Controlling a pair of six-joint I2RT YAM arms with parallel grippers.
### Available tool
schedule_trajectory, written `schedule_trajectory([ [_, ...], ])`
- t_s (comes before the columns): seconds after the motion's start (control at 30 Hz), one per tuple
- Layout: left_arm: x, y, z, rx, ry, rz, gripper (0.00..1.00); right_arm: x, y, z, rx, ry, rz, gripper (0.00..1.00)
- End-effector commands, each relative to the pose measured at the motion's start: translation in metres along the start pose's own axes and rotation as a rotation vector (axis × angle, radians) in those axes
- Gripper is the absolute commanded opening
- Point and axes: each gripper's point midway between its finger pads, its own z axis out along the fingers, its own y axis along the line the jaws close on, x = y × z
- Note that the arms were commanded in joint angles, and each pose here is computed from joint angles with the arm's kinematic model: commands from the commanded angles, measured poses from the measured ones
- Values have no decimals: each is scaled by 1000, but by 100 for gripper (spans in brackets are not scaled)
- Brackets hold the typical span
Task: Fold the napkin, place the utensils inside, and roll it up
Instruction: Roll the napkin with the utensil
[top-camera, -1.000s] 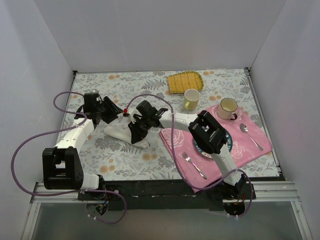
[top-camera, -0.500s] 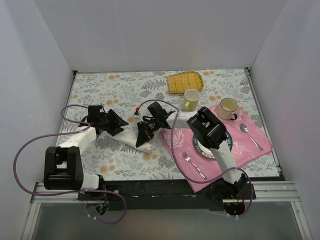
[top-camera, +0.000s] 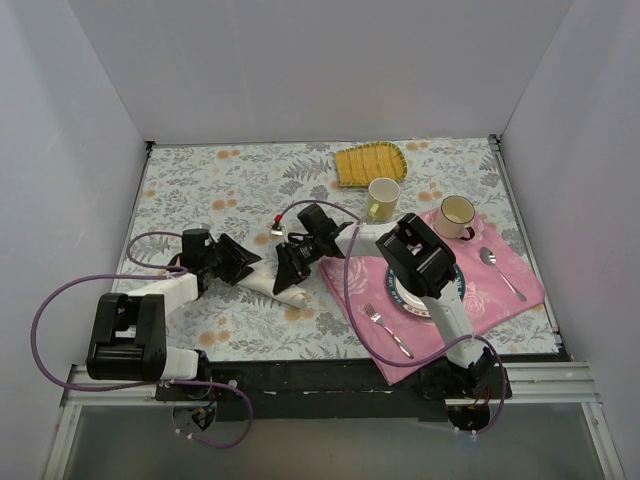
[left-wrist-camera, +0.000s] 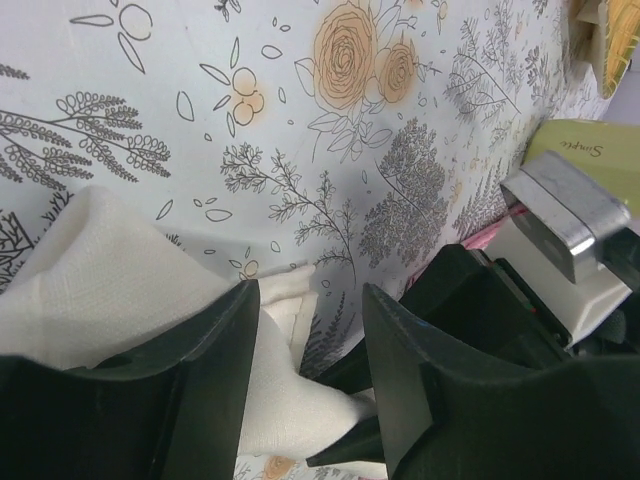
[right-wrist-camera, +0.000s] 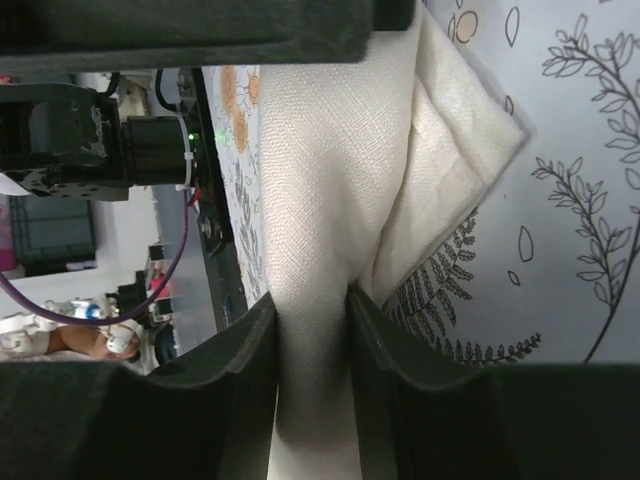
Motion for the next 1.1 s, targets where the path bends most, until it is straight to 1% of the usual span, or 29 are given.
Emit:
schedule_trajectory([
  [0.0, 2, 25, 6, -87, -16, 6, 46, 15, -33, -20, 283, 61, -37, 44],
  [0.03, 2, 26, 6, -90, -16, 9, 45, 6, -32, -24, 323, 50, -73, 50],
  [0.07, 2, 27, 7, -97, -15, 8, 46, 1, -29, -28, 346, 48, -102, 53],
  [0.1, 3, 27, 7, -96, -11, 11, 46, 3, -23, -34, 373, 72, -146, 58],
  [0.13, 3, 29, 8, -106, -5, 8, 46, -8, -21, -39, 426, 58, -193, 61],
  [0.2, 3, 28, 9, -109, 1, 9, 45, -10, -10, -44, 477, 88, -284, 66],
  [0.23, 4, 30, 11, -115, 12, 7, 45, -16, -12, -50, 550, 80, -311, 68],
  [0.3, 3, 28, 12, -115, 16, 9, 45, -23, 4, -48, 593, 92, -428, 71],
  [0.33, 4, 29, 12, -121, 25, 6, 45, -27, 3, -51, 644, 89, -478, 72],
  [0.4, 4, 30, 13, -128, 32, 4, 45, -26, 15, -44, 659, 89, -543, 75],
  [0.43, 4, 30, 13, -129, 36, 5, 45, -31, 16, -44, 694, 76, -571, 75],
  [0.57, 5, 30, 15, -135, 46, 5, 45, -27, 21, -31, 742, 76, -651, 77],
  [0.7, 9, 38, 16, -173, 73, -4, 45, -17, 19, -18, 787, 93, -693, 77],
  [0.73, 10, 38, 16, -176, 79, -3, 45, -19, 13, -22, 847, 92, -702, 78],
  [0.8, 9, 35, 16, -168, 81, -3, 45, -15, 4, -22, 911, 107, -736, 78],
  [0.83, 9, 35, 16, -168, 84, -2, 45, -15, -6, -30, 989, 108, -738, 78],
  [0.9, 7, 31, 15, -162, 85, 1, 45, -12, -15, -31, 1042, 123, -756, 79],
  [0.93, 8, 31, 15, -163, 90, 0, 45, -13, -18, -35, 1080, 122, -756, 79],
  [1.03, 4, 25, 13, -153, 85, 18, 45, -8, -23, -30, 1053, 118, -727, 74],
  [1.07, 2, 23, 13, -149, 83, 31, 45, -7, -22, -28, 1033, 116, -719, 70],
])
